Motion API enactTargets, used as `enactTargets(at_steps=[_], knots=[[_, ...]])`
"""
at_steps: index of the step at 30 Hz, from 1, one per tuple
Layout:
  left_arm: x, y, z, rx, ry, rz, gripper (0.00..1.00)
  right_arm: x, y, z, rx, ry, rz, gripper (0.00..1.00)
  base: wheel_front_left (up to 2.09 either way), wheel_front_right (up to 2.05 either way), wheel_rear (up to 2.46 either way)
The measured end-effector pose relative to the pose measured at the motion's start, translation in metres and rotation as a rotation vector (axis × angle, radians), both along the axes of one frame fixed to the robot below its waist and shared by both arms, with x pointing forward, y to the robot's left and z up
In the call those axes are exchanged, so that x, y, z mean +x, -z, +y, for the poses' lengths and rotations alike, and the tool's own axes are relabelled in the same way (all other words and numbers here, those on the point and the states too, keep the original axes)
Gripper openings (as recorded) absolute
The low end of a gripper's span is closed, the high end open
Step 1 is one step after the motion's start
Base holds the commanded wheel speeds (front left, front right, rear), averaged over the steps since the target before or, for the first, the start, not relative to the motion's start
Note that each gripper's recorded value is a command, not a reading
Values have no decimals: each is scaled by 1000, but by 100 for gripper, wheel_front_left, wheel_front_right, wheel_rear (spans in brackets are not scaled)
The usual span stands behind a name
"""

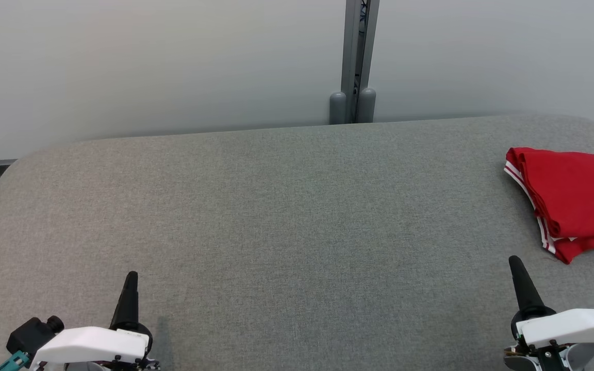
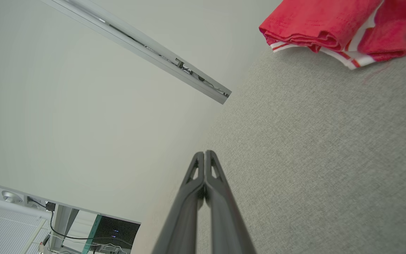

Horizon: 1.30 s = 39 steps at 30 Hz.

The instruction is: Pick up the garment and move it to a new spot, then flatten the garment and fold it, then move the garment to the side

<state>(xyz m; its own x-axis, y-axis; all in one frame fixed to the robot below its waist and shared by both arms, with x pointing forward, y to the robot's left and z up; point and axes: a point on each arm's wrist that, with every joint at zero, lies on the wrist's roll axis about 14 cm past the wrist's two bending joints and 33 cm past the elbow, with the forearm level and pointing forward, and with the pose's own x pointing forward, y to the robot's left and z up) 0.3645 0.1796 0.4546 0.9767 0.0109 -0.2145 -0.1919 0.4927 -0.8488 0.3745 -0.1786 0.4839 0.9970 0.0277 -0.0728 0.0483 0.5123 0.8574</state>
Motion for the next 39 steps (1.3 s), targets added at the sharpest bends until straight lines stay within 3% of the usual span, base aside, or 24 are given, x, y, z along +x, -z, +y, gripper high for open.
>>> enactTargets(at_steps=[39], knots=[[15,-28,12,-345,-36,-113,0,9,-13,-14,357,40,-28,0,0,0,0]])
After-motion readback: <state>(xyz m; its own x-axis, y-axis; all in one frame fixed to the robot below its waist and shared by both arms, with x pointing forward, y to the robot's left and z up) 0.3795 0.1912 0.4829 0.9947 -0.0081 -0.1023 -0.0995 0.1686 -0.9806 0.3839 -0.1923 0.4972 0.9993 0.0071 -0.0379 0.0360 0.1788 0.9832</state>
